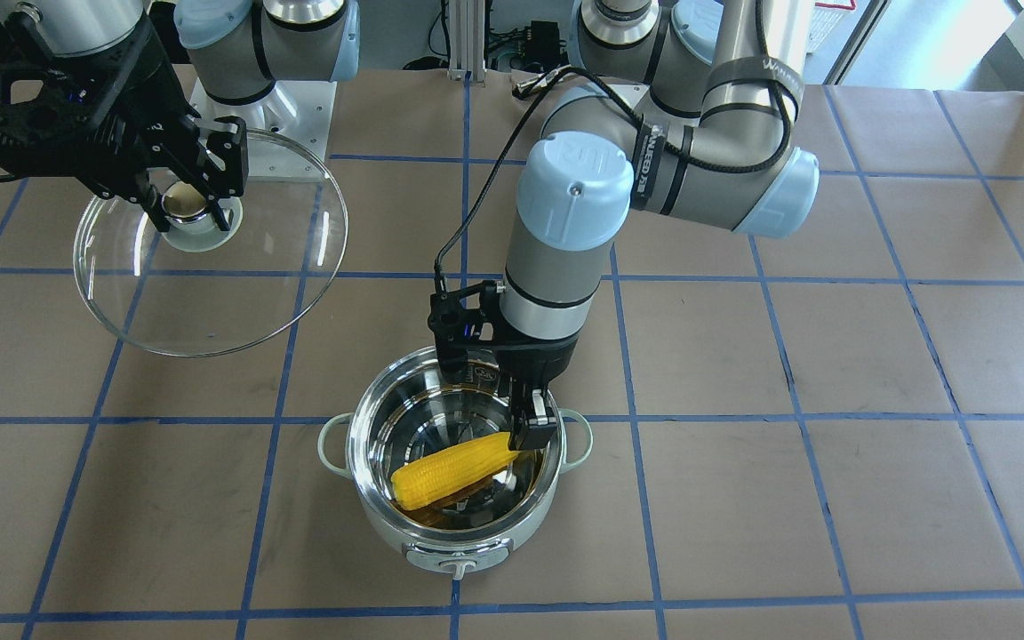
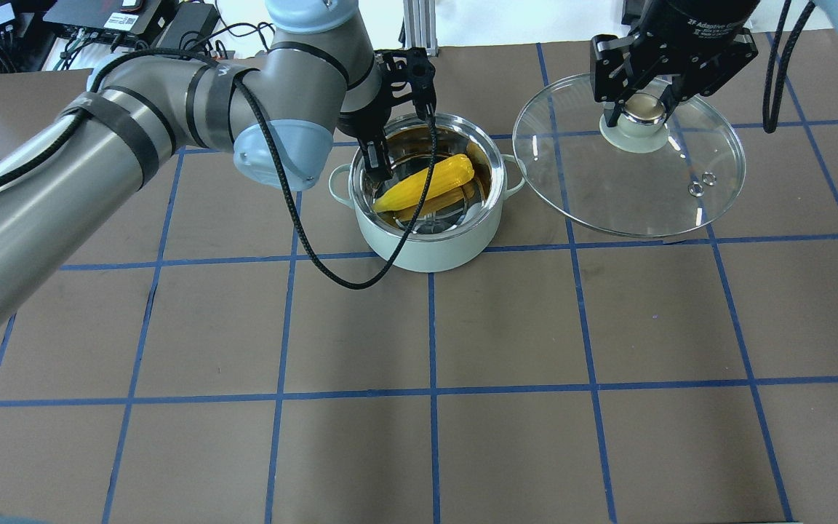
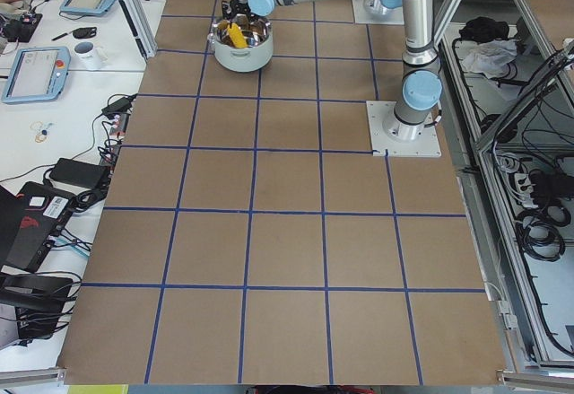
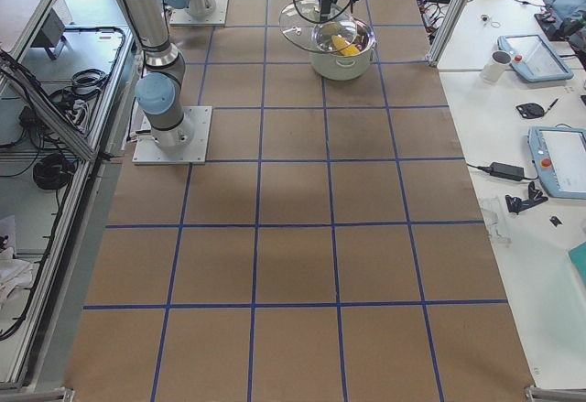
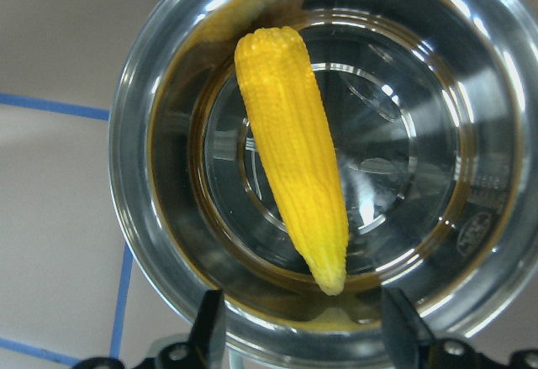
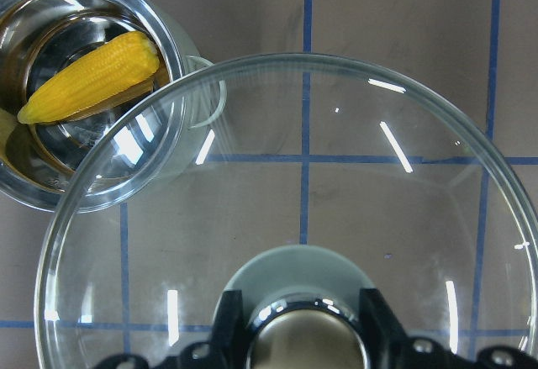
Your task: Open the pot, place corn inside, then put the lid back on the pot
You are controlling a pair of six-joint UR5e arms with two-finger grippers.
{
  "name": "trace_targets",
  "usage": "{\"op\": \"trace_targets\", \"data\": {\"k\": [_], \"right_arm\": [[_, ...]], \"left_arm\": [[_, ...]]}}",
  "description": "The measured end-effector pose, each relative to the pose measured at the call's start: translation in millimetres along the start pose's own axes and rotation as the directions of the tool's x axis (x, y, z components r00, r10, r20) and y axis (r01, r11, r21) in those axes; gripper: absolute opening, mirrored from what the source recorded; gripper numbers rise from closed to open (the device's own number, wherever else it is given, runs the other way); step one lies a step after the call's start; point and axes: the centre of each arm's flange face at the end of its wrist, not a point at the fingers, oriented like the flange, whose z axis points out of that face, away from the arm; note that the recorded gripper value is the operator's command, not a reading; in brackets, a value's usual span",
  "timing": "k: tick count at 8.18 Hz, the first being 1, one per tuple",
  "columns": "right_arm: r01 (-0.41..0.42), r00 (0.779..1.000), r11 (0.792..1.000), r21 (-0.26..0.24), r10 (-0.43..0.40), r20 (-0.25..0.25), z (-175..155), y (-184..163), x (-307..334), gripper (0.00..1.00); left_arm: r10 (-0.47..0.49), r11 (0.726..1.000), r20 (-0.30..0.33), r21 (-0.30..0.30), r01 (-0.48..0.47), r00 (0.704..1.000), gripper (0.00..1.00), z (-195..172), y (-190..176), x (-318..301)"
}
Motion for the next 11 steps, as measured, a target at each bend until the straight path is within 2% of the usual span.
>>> {"op": "trace_targets", "data": {"k": [2,3,4,5,6,8,9,10,11], "right_arm": [[0.000,1.000,1.000,0.000,0.000,0.000,0,0,0,0.32],[0.000,1.000,1.000,0.000,0.000,0.000,0,0,0,0.32],[0.001,1.000,1.000,0.000,-0.001,0.000,0,0,0,0.32],[0.000,1.000,1.000,0.000,0.000,0.001,0,0,-1,0.32],[-0.004,1.000,1.000,0.001,0.004,0.002,0,0,-1,0.32],[-0.010,1.000,1.000,0.002,0.010,0.004,0,0,-2,0.32],[-0.011,1.000,1.000,0.001,0.011,0.005,1,0,-2,0.32],[-0.011,1.000,1.000,0.001,0.011,0.005,1,0,-2,0.32],[-0.012,1.000,1.000,0.001,0.012,0.005,1,1,-2,0.32]], "left_arm": [[-0.133,0.991,-0.038,-0.020,0.132,0.990,0.70,-47,20,9],[-0.240,0.971,-0.049,-0.032,0.239,0.970,0.75,-70,41,9],[-0.365,0.931,-0.060,-0.046,0.363,0.929,0.93,-89,62,8],[-0.496,0.868,-0.074,-0.064,0.493,0.865,1.00,-103,83,7],[-0.635,0.772,-0.056,-0.083,0.630,0.770,1.00,-119,109,2],[-0.843,0.535,0.008,-0.097,0.839,0.538,1.00,-149,162,-6],[-0.898,0.432,0.045,-0.093,0.897,0.438,1.00,-162,181,-6],[-0.925,0.363,0.084,-0.088,0.928,0.370,1.00,-171,194,-5],[-0.935,0.330,0.106,-0.085,0.940,0.337,1.00,-174,200,-5]]}}
